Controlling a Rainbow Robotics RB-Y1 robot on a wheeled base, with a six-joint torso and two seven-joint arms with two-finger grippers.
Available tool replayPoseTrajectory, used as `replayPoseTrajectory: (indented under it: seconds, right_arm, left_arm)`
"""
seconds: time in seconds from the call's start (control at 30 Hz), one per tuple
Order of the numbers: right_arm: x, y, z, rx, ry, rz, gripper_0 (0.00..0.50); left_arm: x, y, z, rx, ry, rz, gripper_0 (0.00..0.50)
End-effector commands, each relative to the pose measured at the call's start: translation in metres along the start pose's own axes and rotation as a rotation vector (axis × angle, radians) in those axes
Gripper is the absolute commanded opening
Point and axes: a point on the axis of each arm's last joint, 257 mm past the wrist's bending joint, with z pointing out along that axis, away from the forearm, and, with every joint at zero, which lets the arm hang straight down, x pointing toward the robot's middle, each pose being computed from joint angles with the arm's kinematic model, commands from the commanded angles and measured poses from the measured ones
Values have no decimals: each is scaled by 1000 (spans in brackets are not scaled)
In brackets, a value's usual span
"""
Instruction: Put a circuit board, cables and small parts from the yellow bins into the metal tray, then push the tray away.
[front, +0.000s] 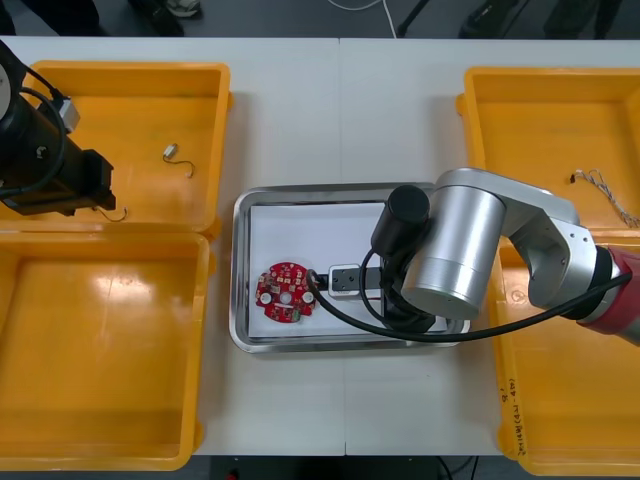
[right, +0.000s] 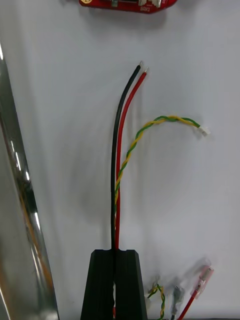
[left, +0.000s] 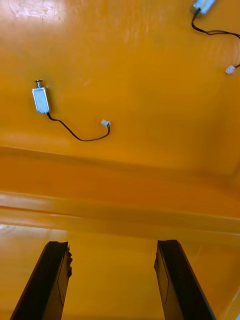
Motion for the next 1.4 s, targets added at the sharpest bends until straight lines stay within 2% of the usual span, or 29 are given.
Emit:
replayPoseTrajectory:
  seconds: [0.03,0.23,0.33,0.53,0.7,0.73,0.77,0.8,0.83,0.9,0.93,0.97,1.2,1.4]
  right_arm:
    - [-9,11,7,-3,-21,-28,0]
    - [-15,17,13,-9,-52,-3,0]
    - [-18,21,18,-17,-62,17,0]
    - [-19,20,21,-8,-64,29,0]
    - [-19,14,20,17,-60,29,0]
    - [-18,11,21,26,-56,28,14]
    - [-18,10,21,33,-54,27,58]
    - [-20,7,20,43,-60,25,141]
    - [-22,5,20,53,-66,24,258]
    - [-24,0,19,70,-73,21,358]
    - [-25,-3,18,82,-76,21,440]
    - [-26,-5,18,85,-80,24,496]
    - [-25,-10,14,91,-82,40,500]
    - [-22,-8,1,34,-82,82,500]
  left_arm:
    - [-46,14,-30,-12,-102,83,500]
    - [-66,23,-32,-23,-114,108,500]
    - [-79,29,-34,-34,-133,128,500]
    - [-94,42,-30,-46,-151,140,500]
    - [-102,46,-23,-40,-172,132,500]
    - [-103,48,-22,-41,-174,130,500]
    - [-104,49,-21,-42,-176,128,500]
    - [-104,50,-19,-43,-174,129,500]
    - [-105,50,-16,-44,-177,132,500]
    - [-105,51,-11,-51,-177,136,500]
    - [-106,51,-8,-53,-178,136,500]
    - [-106,52,-4,-55,-175,133,500]
    - [-104,54,20,-51,-167,133,500]
    - [-96,55,38,-52,-136,133,500]
